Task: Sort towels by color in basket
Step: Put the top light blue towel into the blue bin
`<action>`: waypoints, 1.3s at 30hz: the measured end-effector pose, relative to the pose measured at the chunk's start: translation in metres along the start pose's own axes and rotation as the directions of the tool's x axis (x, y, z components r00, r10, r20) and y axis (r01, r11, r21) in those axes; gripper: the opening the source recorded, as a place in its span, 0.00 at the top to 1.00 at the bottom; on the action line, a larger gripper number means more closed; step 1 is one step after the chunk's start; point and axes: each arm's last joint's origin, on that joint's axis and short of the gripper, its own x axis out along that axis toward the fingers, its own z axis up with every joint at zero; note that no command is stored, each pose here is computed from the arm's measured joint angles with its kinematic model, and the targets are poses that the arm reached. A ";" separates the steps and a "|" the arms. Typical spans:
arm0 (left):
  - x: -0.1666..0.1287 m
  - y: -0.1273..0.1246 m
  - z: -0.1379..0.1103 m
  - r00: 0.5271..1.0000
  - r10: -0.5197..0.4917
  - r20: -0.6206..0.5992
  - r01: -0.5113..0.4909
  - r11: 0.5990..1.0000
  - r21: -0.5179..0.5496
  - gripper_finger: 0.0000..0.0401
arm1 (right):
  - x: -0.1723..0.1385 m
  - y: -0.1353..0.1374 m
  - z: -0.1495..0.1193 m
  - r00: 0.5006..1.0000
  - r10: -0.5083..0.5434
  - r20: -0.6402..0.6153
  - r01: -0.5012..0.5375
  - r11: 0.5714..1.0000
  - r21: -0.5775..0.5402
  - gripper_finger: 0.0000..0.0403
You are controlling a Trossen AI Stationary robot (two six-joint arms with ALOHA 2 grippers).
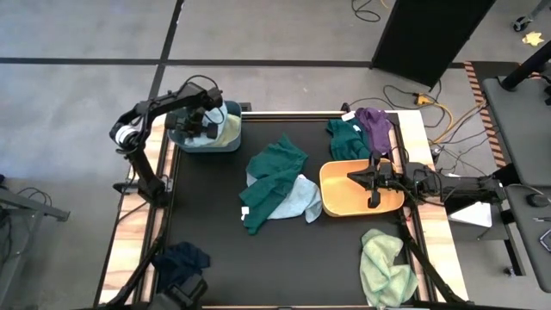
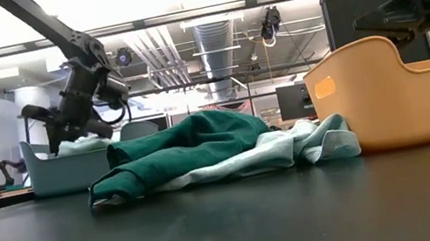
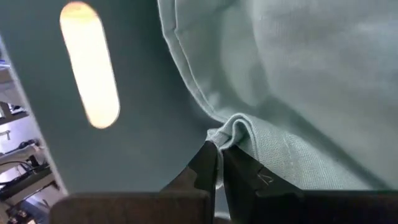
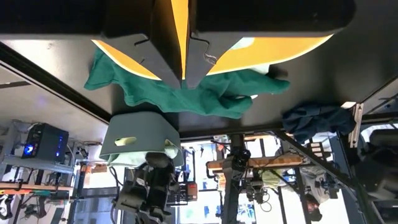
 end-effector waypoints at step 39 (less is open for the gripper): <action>0.003 -0.012 0.014 0.939 -0.251 0.235 0.278 0.956 -0.092 0.61 | 0.000 0.000 0.000 1.000 0.000 0.000 0.000 1.000 0.000 0.97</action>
